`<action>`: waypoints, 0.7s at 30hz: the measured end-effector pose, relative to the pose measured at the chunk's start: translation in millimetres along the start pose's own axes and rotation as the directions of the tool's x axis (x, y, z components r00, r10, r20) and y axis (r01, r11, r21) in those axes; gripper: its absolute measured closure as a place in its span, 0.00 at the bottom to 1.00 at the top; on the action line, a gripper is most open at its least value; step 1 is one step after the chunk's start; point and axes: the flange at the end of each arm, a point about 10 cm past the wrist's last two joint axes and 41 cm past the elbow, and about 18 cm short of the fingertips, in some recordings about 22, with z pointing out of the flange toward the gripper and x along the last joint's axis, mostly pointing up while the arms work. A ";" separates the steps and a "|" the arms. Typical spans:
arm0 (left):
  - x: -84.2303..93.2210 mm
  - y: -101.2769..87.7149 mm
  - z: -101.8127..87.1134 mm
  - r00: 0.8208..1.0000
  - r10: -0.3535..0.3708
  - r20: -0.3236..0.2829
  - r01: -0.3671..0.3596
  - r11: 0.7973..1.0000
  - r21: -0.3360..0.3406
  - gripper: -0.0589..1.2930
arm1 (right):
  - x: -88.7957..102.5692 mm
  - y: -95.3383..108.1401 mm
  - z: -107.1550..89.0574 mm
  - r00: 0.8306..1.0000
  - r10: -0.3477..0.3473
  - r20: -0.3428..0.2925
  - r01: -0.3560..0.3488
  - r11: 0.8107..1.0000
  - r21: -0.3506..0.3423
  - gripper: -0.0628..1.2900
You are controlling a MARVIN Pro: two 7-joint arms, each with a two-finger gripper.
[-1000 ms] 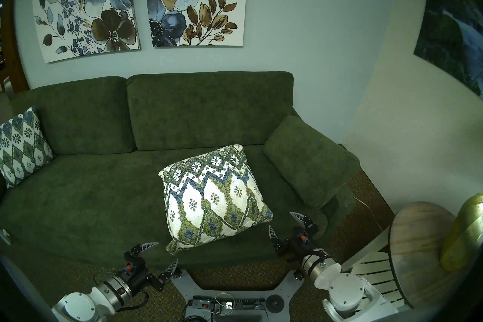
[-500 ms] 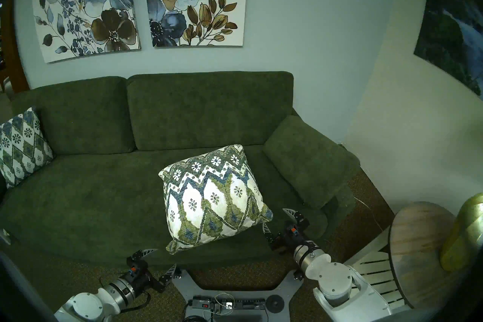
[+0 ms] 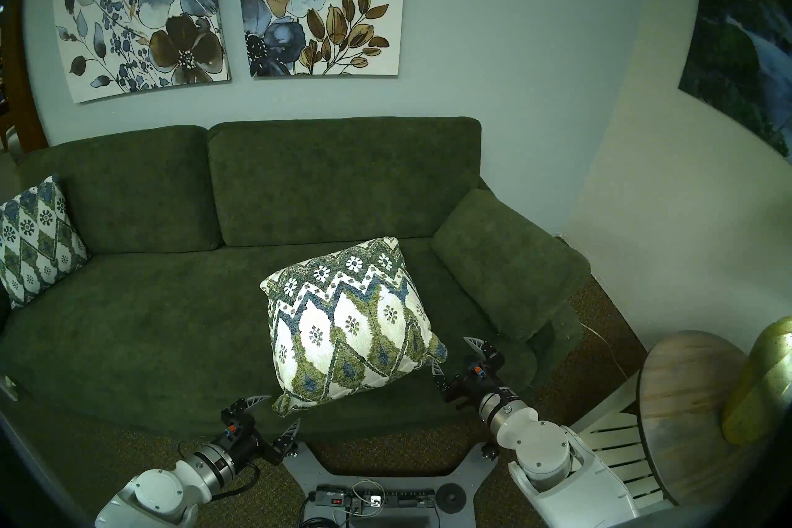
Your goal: Fluff a cushion
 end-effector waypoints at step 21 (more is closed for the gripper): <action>-5.9 -12.7 33.5 0.998 0.024 -0.056 -0.023 1.000 0.019 0.83 | 2.6 7.7 0.0 1.000 -0.003 -0.001 0.003 0.999 0.035 0.04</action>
